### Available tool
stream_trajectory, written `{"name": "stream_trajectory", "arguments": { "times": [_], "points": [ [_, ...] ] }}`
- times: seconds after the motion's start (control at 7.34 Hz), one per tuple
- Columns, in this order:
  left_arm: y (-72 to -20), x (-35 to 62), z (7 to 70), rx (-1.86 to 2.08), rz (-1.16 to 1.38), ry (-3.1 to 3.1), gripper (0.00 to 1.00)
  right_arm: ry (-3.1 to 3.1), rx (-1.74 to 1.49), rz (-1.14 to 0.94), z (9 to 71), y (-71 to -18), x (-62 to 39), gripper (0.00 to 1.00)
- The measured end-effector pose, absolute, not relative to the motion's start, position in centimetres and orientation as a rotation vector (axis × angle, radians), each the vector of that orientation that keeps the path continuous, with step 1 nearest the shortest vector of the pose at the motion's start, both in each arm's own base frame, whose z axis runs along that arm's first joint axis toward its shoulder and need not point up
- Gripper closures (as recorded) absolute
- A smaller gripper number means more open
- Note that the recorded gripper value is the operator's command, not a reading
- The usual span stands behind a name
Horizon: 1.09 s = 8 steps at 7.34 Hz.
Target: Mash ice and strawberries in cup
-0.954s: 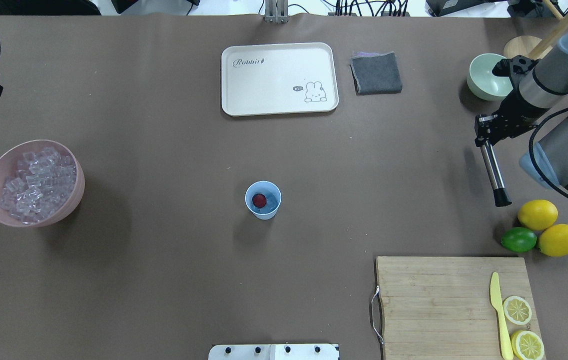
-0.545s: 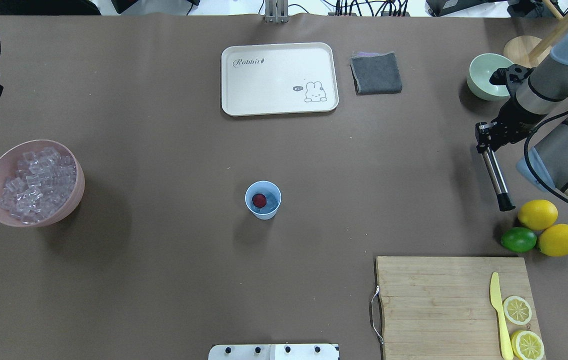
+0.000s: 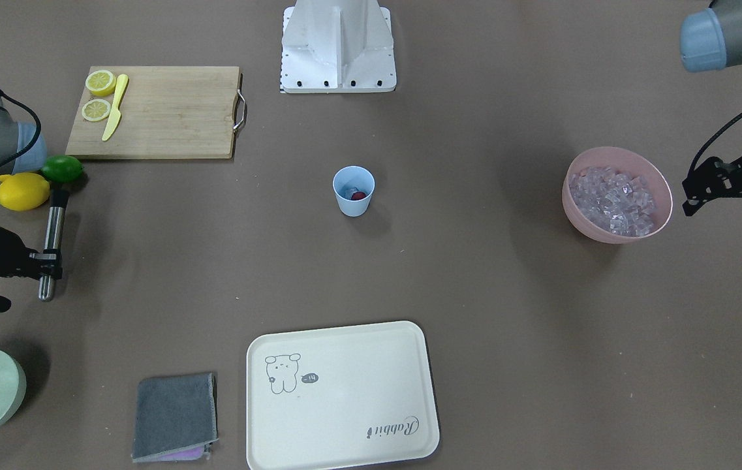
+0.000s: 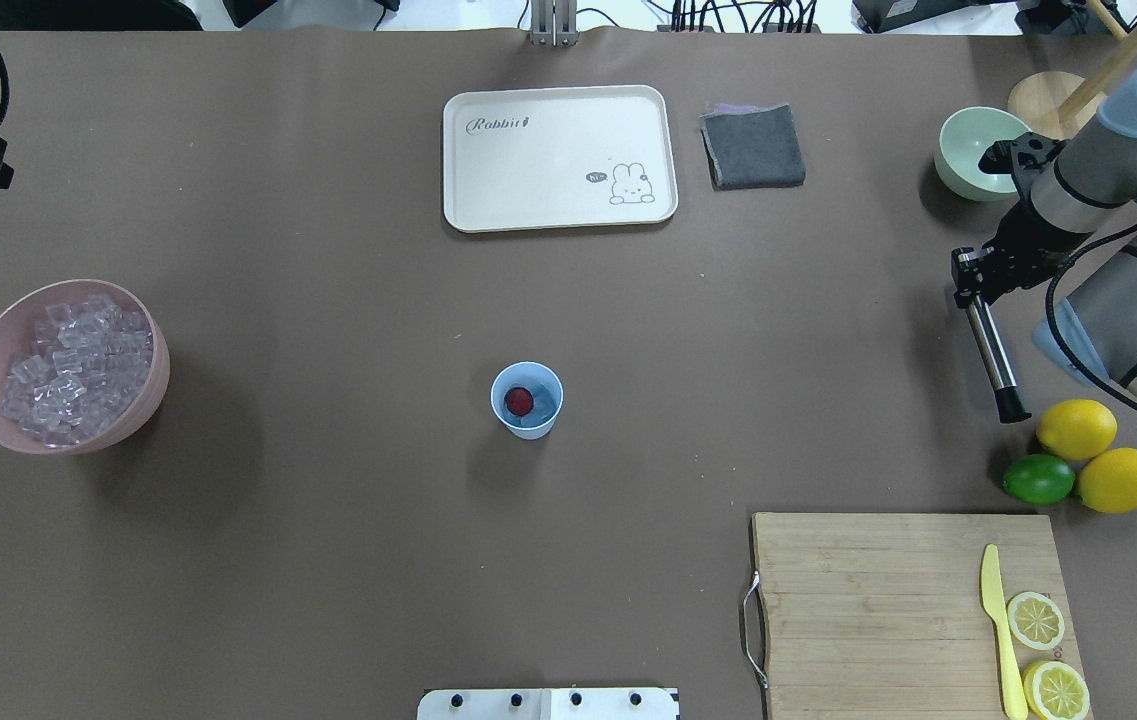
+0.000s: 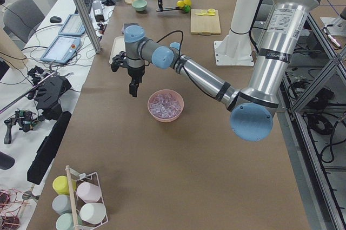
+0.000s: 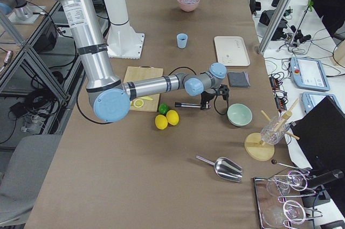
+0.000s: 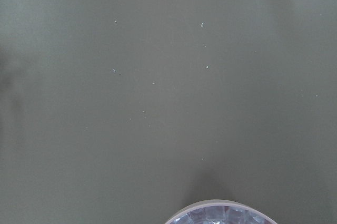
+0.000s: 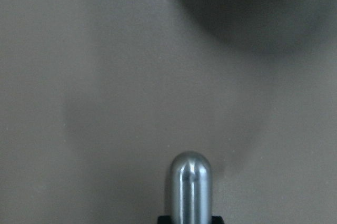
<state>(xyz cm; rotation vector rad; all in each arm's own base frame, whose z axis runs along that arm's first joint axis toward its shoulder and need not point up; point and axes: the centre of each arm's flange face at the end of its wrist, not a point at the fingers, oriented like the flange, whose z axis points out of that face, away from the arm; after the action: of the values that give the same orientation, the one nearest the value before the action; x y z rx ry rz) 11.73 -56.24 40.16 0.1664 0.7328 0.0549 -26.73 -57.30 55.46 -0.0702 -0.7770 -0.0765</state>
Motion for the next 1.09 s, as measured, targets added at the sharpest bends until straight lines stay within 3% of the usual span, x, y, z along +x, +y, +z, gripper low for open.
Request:
{"name": "stream_trajectory", "arguments": {
  "times": [0.14,0.68,1.09],
  "points": [
    [-56.2,11.8,40.1,0.168,0.056,0.733,0.03,-0.776,-0.074,-0.074,55.8,-57.3,-26.7,0.01],
    [-56.5,11.9,39.6,0.173,0.058,0.735,0.03,-0.787,-0.06,-0.067,55.2,-57.5,-26.0,0.0],
    [-57.2,11.0,40.0,0.143,0.071,0.716,0.03,-0.84,0.019,-0.009,52.6,-59.0,-18.6,0.0]
  ]
}}
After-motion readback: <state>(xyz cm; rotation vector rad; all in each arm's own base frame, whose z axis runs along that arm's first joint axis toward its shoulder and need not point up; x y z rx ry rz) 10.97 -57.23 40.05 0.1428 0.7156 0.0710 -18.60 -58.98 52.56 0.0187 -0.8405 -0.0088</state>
